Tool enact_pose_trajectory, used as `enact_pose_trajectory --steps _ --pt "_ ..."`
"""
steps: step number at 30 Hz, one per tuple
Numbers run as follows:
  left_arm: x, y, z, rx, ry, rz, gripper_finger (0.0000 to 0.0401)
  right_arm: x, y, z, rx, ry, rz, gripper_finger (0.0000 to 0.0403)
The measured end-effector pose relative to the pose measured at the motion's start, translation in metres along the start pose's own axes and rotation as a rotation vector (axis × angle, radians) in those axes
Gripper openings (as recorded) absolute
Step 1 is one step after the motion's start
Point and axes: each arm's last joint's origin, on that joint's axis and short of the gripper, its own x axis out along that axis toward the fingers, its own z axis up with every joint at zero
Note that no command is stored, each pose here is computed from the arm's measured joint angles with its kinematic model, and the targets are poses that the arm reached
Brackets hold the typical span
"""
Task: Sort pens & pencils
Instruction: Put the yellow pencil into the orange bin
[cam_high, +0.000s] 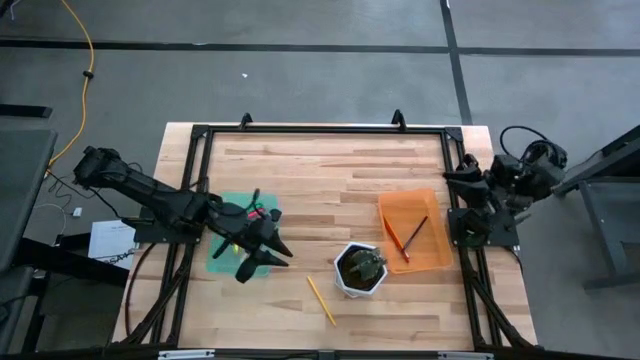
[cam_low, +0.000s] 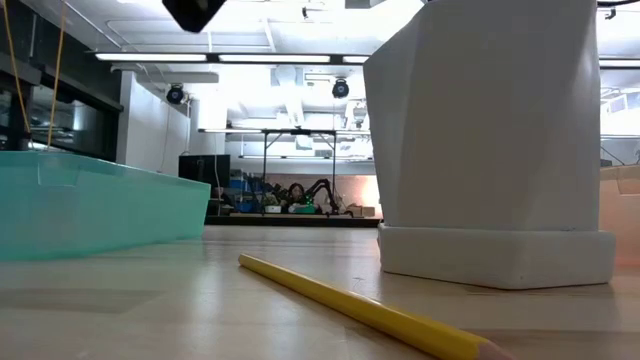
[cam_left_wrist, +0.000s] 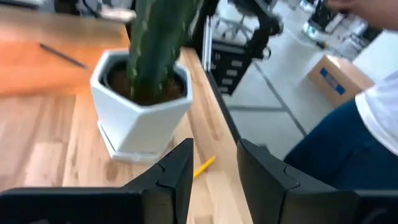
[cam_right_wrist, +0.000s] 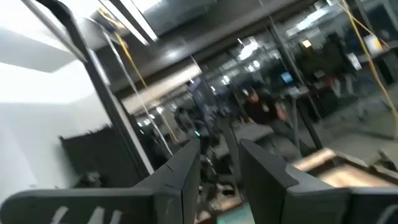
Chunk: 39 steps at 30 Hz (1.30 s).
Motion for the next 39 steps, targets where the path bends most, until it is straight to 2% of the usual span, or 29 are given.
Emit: enact_pose_trajectory --steps 11,20,25,32,39 --pt "0.03 -0.001 -0.022 0.003 0.141 -0.03 0.0111 -0.011 -0.013 -0.006 0.076 0.089 -0.067 0.0103" --pt "0.056 -0.002 -0.037 0.029 0.226 0.025 0.0111 -0.015 -0.016 -0.003 0.084 0.078 -0.072 0.0103" --pt "0.073 -0.005 -0.03 0.087 0.273 0.024 0.011 -0.015 -0.016 -0.003 0.09 0.078 -0.072 0.0103" --pt "0.089 -0.01 -0.032 0.196 0.474 0.057 0.011 -0.015 -0.016 -0.004 0.102 0.088 -0.068 0.0103" --pt "0.108 -0.019 -0.034 0.272 0.52 0.056 0.011 -0.015 -0.016 -0.005 0.096 0.093 -0.066 0.0103"
